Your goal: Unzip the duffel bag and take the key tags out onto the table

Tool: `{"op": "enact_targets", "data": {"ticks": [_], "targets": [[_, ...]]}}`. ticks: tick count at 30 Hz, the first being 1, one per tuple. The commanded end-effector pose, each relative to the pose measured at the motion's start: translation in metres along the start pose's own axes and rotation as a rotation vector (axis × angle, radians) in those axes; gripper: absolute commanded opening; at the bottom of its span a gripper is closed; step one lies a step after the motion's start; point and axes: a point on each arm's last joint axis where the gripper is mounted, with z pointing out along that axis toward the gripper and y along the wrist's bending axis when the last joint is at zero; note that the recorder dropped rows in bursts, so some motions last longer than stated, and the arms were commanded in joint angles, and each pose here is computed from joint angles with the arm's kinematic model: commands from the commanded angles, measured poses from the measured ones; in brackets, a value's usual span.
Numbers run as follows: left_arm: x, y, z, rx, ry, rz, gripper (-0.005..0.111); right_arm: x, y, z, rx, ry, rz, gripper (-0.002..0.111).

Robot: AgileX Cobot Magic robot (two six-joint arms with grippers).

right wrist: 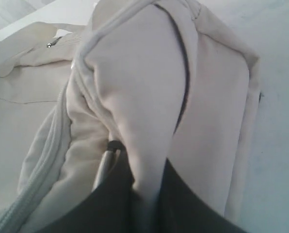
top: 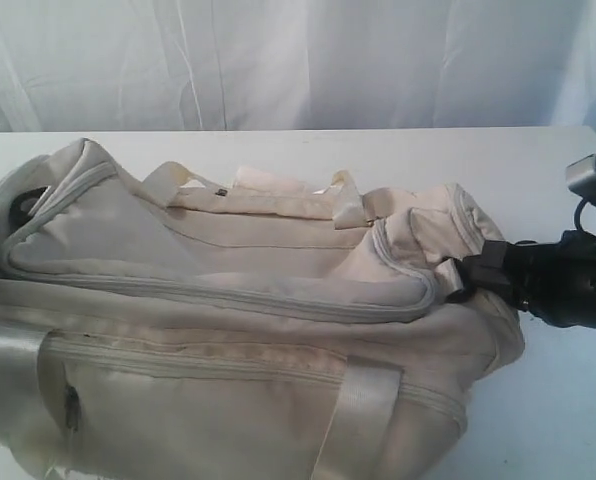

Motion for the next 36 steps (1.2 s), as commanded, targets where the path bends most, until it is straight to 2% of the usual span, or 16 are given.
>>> {"op": "enact_targets", "data": {"ticks": [1, 4, 7, 10, 14, 17, 22, 26, 28, 30, 34, 35, 36], "targets": [[0.014, -0.024, -0.043, -0.055, -0.175, 0.066, 0.003, -0.004, -0.003, -0.003, 0.036, -0.004, -0.011, 0.000], [0.020, -0.038, -0.070, -0.080, -0.299, 0.098, 0.015, -0.002, -0.003, -0.003, 0.029, 0.011, -0.025, 0.000], [0.025, -0.046, -0.083, -0.097, -0.352, 0.127, 0.031, -0.002, -0.001, -0.003, 0.010, 0.012, -0.025, 0.000], [0.029, -0.043, -0.078, -0.095, -0.273, 0.123, 0.044, -0.003, 0.000, -0.003, 0.002, 0.007, -0.024, 0.000], [0.029, -0.034, -0.056, -0.074, -0.249, 0.057, 0.051, -0.004, 0.004, -0.005, -0.028, -0.002, -0.032, 0.000], [0.023, -0.041, -0.047, 0.074, -0.360, 0.000, 0.052, -0.006, 0.010, -0.010, -0.040, -0.022, -0.062, 0.000], [0.013, -0.066, -0.045, 0.438, -0.582, 0.061, 0.052, -0.005, 0.016, -0.018, -0.039, -0.006, -0.153, 0.000], [0.002, -0.064, -0.037, 0.576, -0.689, 0.013, 0.052, -0.004, 0.017, -0.019, -0.045, 0.007, -0.139, 0.001], [-0.004, -0.063, -0.029, 0.633, -0.693, -0.013, 0.052, -0.004, 0.018, -0.019, -0.049, 0.011, -0.138, 0.008], [-0.008, -0.065, -0.020, 0.679, -0.671, -0.010, 0.052, -0.003, 0.019, -0.019, -0.059, 0.022, -0.144, 0.023], [-0.023, -0.076, 0.008, 0.773, -0.636, 0.002, 0.052, -0.006, 0.019, -0.019, -0.061, -0.012, -0.100, 0.070], [-0.027, -0.078, 0.016, 0.780, -0.628, 0.002, 0.052, -0.010, 0.019, -0.019, -0.055, -0.040, -0.073, 0.077], [-0.031, -0.081, 0.022, 0.787, -0.626, -0.003, 0.052, -0.014, 0.019, -0.019, -0.049, -0.063, -0.056, 0.080]]}}
